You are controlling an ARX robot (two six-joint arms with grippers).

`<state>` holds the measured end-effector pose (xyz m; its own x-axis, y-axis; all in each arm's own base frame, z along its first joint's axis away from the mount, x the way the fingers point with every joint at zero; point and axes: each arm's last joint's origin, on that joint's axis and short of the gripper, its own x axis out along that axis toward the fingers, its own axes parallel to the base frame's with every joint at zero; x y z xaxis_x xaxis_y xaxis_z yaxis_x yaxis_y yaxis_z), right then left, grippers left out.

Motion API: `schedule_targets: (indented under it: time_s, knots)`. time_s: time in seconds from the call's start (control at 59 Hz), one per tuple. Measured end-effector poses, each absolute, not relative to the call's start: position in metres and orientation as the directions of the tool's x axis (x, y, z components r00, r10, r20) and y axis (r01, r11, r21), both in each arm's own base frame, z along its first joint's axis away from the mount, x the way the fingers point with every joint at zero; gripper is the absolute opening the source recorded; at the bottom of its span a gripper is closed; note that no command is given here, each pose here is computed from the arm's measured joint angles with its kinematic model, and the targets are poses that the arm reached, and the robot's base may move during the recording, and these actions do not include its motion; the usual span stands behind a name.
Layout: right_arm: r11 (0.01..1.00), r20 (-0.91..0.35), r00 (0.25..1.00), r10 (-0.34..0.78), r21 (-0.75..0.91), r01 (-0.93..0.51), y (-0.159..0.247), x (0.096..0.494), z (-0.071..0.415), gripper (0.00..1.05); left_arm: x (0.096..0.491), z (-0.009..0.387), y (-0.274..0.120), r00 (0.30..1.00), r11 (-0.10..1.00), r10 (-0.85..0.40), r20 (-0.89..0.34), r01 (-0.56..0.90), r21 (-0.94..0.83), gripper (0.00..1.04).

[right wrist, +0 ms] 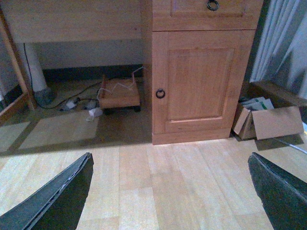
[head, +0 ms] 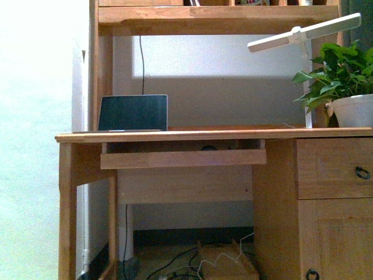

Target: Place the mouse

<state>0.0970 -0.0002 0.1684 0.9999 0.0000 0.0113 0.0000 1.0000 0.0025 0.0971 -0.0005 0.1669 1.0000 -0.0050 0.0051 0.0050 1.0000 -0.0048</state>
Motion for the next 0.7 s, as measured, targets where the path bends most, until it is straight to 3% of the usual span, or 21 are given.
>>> schedule_targets:
  time_s: [0.695]
  knots:
    - [1.0, 0.011, 1.0, 0.0, 0.003, 0.0, -0.0002, 0.097, 0.1684, 0.97, 0.0971, 0.167, -0.0005, 1.0, 1.0, -0.005, 0.006, 0.005, -0.004, 0.97]
